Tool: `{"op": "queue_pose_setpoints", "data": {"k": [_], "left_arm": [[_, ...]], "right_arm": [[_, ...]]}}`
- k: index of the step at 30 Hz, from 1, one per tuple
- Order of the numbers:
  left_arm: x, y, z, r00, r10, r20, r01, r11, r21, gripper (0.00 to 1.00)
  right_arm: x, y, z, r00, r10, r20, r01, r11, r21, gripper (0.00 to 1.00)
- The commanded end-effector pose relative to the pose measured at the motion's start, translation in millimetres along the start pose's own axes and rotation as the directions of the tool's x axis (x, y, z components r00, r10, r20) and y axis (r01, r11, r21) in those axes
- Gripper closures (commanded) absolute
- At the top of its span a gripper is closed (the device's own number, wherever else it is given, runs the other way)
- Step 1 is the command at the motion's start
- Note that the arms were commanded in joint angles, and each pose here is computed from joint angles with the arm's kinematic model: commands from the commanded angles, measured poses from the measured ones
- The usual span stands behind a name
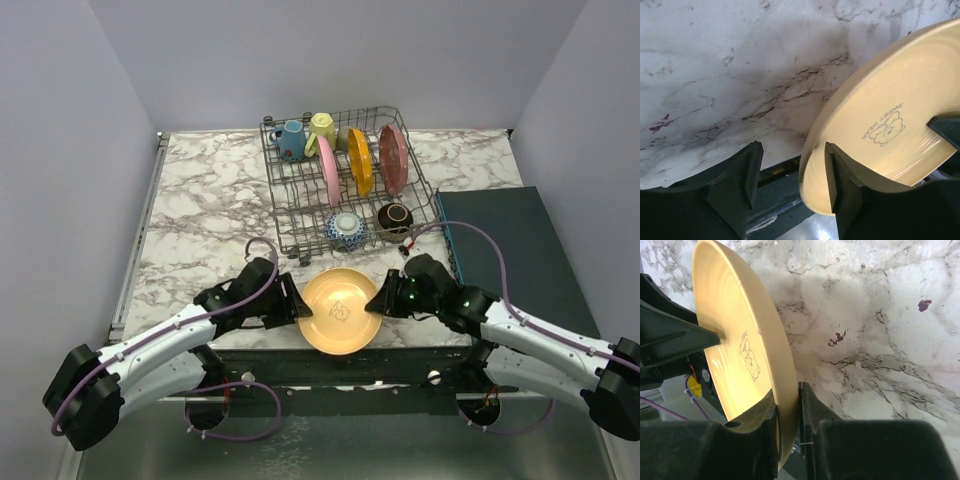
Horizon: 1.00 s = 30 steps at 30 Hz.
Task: Load the mixed dishes into the dish rack
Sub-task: Pick up the plate from the corner of the board.
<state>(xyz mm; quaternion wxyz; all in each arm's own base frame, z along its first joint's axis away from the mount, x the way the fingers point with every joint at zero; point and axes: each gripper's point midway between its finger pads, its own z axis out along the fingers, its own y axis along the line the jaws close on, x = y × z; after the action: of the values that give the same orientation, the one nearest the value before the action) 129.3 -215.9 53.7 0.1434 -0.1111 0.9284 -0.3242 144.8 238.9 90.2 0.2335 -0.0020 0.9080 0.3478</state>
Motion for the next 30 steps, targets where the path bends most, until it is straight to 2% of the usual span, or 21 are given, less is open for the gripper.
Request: {"op": "queue_pose_setpoints", "data": {"k": [1, 10, 17, 23, 30], "left_arm": [[-29.0, -16.1, -23.5, 0.989, 0.1, 0.106, -0.095, 0.994, -0.044, 0.37], [-88.6, -22.5, -63.3, 0.934, 0.247, 0.257, -0.177, 0.948, -0.266, 0.36], [-128.7, -31.8, -81.8, 0.888, 0.306, 0.343, -0.188, 0.923, -0.335, 0.38], [-165.3, -24.3, -84.9, 0.881, 0.298, 0.367, -0.15, 0.912, -0.381, 0.39], [-206.2, -20.4, -77.4, 0.887, 0.221, 0.406, -0.088, 0.943, -0.32, 0.41]], "right_arm": [[-10.3, -0.1, -12.3, 0.998, -0.054, 0.032, 0.053, 0.998, 0.043, 1.0], [-17.0, -1.9, -24.9, 0.994, -0.094, 0.049, 0.09, 0.993, 0.076, 1.0], [-17.8, -1.9, -31.2, 0.994, -0.097, 0.057, 0.092, 0.993, 0.078, 1.0], [-17.2, -2.1, -32.3, 0.994, -0.093, 0.059, 0.089, 0.993, 0.075, 1.0], [-18.1, -0.4, -33.3, 0.994, -0.094, 0.062, 0.089, 0.994, 0.069, 1.0]]}}
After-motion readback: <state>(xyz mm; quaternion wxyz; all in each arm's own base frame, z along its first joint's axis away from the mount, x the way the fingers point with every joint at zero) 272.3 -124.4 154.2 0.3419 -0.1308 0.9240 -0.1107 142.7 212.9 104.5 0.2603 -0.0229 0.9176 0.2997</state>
